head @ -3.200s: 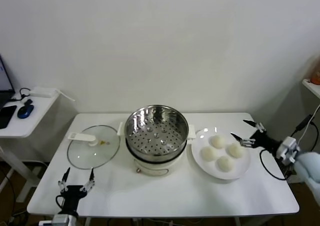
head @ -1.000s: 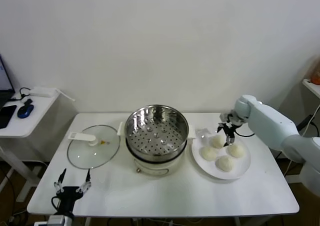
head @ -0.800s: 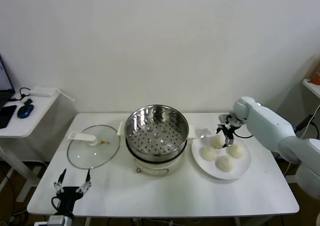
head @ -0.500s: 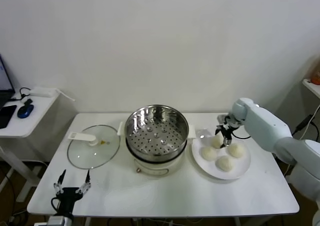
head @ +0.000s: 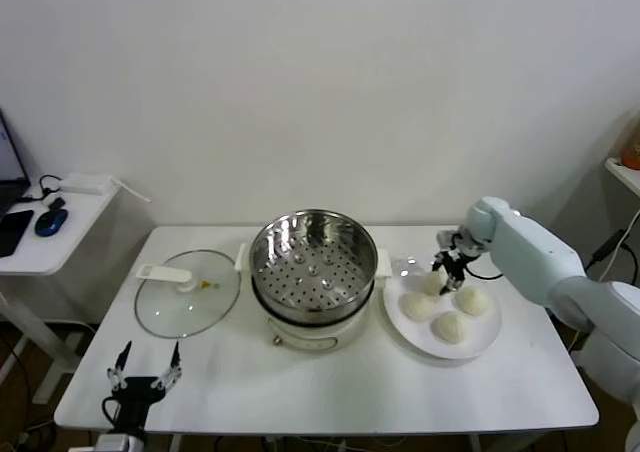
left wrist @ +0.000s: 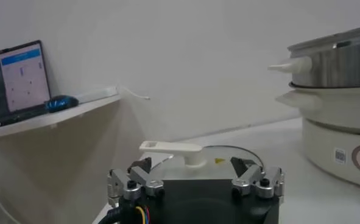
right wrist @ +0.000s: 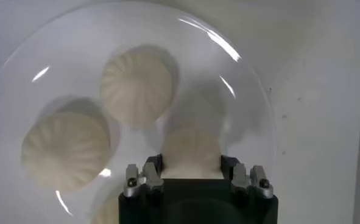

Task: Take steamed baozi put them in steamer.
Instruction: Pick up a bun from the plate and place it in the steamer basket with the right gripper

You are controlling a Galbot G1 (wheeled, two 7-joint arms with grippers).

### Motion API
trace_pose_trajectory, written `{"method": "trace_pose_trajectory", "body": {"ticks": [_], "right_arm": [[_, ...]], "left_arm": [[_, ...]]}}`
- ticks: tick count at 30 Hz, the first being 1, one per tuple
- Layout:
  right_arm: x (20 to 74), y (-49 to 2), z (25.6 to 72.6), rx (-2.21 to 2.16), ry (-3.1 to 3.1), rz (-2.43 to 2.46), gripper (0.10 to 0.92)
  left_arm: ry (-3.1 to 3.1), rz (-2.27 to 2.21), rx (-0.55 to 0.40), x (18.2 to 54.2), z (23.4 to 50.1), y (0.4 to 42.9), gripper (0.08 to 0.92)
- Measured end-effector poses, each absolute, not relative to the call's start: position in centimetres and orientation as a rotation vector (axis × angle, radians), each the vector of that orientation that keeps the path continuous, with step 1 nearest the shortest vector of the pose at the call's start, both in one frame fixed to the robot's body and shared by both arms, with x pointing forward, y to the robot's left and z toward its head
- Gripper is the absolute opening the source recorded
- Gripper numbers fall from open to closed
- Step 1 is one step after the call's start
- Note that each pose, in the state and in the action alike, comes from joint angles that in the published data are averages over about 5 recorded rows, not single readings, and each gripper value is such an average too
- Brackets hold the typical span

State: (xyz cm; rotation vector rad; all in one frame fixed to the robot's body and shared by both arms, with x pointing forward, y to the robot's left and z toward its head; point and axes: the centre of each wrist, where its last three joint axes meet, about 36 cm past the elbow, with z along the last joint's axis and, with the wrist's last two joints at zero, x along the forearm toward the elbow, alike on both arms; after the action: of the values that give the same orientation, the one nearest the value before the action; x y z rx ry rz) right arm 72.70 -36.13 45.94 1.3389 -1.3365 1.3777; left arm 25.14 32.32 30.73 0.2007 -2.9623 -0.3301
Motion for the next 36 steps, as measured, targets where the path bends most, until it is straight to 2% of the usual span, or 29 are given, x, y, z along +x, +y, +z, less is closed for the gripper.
{"method": "trace_pose_trajectory", "body": {"ticks": [8, 17, 27, 36], "right_arm": [[72.9, -35.5, 50.0, 1.383, -1.312, 1.483, 0.636], [72.3, -32.5, 58.9, 1.477, -1.247, 1.726, 0.634], [69.2, -24.3, 68.7, 1.637, -1.088, 2.071, 0.636], [67.1, -16.5, 70.2, 1.742, -0.825, 2.328, 0.636]], "left_arm": [[-2.960, -0.330, 0.201, 25.0, 30.7, 32.4, 0.823], [-2.958, -0.333, 0.196, 24.9, 30.6, 32.3, 0.823], [-2.960, -0.340, 0.188, 25.1, 31.0, 31.9, 0.823], [-2.963, -0.335, 0.195, 24.8, 31.6, 31.6, 0.823]]}}
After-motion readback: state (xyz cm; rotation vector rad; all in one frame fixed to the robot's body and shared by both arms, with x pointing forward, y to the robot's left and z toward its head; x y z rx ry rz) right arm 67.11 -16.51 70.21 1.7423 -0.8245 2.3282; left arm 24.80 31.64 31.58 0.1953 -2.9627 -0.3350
